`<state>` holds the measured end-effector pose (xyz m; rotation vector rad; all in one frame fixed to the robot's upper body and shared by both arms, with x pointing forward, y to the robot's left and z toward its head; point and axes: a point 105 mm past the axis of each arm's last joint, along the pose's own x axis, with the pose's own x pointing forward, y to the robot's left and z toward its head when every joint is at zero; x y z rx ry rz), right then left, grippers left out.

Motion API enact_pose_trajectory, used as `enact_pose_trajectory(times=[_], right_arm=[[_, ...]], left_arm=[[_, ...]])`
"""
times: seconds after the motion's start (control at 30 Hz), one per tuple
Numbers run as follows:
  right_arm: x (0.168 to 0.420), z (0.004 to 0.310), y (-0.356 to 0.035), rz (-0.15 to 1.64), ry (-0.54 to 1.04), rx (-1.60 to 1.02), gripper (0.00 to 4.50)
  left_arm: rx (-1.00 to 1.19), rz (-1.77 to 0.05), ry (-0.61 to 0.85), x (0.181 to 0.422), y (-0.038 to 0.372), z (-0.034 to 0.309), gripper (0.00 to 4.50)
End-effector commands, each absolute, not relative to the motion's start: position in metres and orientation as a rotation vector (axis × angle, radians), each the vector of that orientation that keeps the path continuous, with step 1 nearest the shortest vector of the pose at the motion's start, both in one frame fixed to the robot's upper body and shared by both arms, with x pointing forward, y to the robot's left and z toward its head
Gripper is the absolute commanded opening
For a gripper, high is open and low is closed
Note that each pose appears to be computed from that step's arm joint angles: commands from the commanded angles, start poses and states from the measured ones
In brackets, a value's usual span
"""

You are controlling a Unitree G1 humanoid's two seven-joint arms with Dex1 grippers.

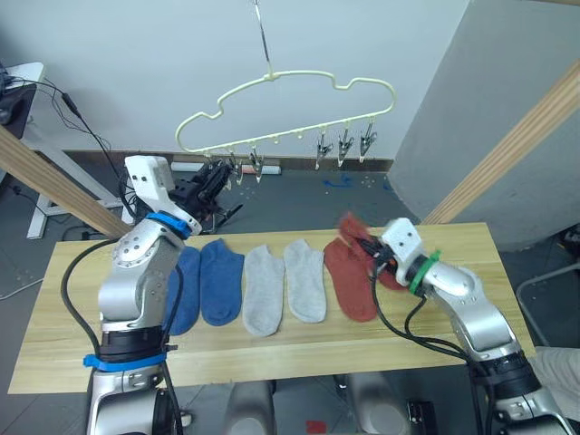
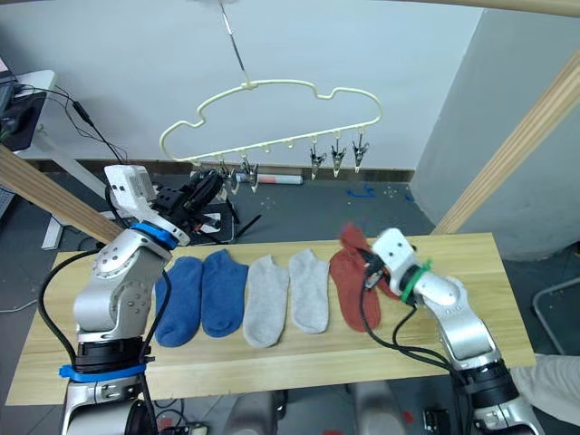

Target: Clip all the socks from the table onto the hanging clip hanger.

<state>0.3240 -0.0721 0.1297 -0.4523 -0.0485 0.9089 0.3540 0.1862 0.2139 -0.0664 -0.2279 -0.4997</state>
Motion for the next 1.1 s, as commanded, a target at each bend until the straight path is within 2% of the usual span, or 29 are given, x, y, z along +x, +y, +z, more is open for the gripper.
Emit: enact_pose_trajectory(times=[0.03,0.17,0.43,0.8,0.97,1.1], right_arm=[[0.315,0.141,-0.031,1.087,-0.128,-0.485,0.0],[0.322,0.152,0.011,1.156,-0.193,-0.461,0.0],[0.325,0.165,0.049,1.195,-0.271,-0.41,0.0],[0.323,0.175,0.055,1.201,-0.328,-0.358,0.0],[0.315,0.171,0.056,1.256,-0.32,-0.328,0.0],[0.317,0.172,0.06,1.263,-0.303,-0.312,0.0]], left_arm=[[-0.109,-0.587,-0.217,0.344,0.183,0.228,0.4],[-0.161,-0.651,-0.167,0.339,0.18,0.232,0.4],[-0.243,-0.718,-0.107,0.333,0.172,0.232,0.4],[-0.279,-0.707,-0.081,0.332,0.178,0.229,0.4],[-0.284,-0.722,-0.064,0.328,0.18,0.226,0.4],[-0.289,-0.735,-0.053,0.326,0.18,0.224,0.4]])
